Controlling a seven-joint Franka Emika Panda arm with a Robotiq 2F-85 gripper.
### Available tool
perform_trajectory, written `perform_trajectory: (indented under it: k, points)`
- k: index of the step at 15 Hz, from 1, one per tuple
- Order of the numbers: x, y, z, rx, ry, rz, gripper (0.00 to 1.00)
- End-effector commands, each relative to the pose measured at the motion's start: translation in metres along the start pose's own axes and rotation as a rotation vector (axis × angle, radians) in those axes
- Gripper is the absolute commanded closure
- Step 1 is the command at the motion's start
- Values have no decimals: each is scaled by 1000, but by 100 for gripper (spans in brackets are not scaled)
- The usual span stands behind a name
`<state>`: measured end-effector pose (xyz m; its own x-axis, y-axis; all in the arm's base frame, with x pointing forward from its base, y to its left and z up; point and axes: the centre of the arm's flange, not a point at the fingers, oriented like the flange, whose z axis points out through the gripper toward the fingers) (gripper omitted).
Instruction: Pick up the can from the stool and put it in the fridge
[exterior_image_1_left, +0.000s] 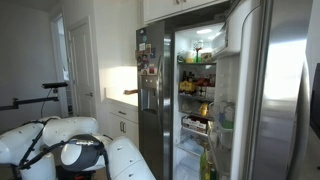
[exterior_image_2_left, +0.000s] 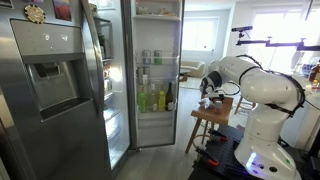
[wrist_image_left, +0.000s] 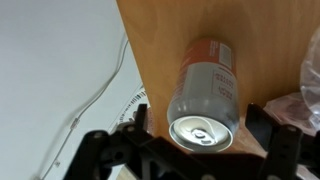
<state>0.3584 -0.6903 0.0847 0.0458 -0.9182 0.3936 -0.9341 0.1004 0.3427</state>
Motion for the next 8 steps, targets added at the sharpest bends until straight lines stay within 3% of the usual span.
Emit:
perform_trajectory:
  k: [1, 8]
  points:
    - [13, -14, 7, 2, -9, 34, 0]
    - [17, -20, 13, -13, 5, 67, 0]
